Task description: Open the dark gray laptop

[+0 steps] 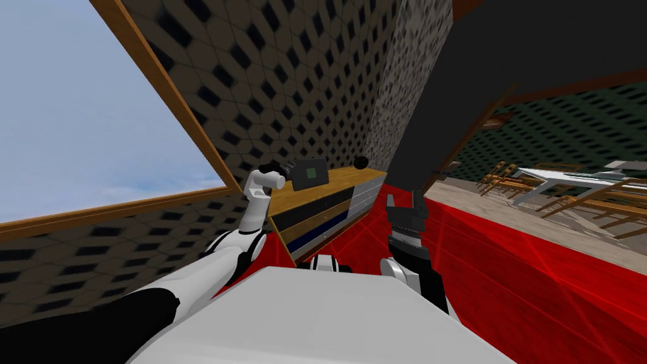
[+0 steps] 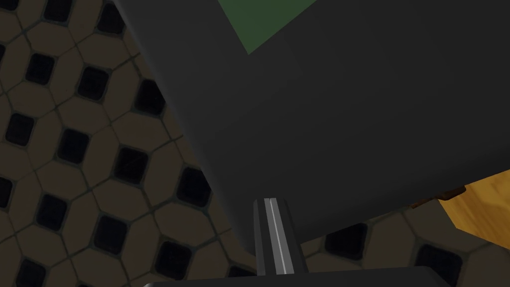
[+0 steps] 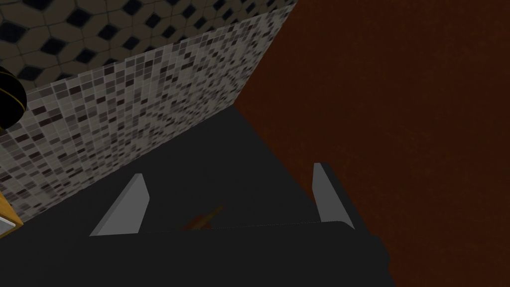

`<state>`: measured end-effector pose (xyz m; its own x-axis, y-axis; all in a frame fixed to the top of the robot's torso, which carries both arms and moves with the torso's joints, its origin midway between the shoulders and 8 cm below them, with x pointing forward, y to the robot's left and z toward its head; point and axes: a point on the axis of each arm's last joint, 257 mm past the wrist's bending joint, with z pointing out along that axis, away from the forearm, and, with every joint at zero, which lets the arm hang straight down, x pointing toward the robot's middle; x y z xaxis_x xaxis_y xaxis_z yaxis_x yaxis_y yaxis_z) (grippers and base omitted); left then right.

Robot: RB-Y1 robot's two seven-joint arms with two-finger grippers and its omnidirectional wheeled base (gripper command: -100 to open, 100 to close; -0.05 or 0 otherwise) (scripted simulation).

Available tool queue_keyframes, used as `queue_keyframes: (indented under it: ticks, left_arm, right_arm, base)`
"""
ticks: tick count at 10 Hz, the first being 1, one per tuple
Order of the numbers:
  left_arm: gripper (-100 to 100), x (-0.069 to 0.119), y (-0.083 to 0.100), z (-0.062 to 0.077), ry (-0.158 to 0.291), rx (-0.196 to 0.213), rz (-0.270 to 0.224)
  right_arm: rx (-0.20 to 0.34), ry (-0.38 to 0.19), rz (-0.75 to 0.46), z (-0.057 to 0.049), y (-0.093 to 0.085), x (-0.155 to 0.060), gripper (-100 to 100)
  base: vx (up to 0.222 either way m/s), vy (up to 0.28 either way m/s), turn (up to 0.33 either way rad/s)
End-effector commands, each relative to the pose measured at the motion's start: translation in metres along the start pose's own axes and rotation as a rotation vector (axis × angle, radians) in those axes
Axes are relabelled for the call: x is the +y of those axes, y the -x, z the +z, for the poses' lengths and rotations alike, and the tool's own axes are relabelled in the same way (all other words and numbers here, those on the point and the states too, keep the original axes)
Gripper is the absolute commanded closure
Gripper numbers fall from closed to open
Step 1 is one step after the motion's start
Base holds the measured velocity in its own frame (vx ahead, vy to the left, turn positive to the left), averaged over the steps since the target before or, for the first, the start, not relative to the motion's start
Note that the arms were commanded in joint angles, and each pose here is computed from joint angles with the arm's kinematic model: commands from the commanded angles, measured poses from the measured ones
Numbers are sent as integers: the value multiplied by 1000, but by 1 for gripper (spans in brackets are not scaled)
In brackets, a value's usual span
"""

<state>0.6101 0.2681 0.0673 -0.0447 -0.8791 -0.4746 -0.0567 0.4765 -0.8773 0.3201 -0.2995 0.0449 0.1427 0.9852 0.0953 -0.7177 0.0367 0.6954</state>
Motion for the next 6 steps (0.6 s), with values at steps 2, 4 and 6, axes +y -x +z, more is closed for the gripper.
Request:
queue_keyframes:
  ticks: [2,4,6]
  left_arm:
    - [100,12,22,-24,32,-48,0]
    - [100,-4,20,-38,-8,-52,12]
    - [100,17,37,-50,45,-90,7]
  right_arm:
    - [0,0,0,0,0,0,0]
    - [0,0,0,0,0,0,0]
    - [0,0,0,0,0,0,0]
  base:
    - [16,3,-127]
    - [21,16,-109]
    - [14,8,-143]
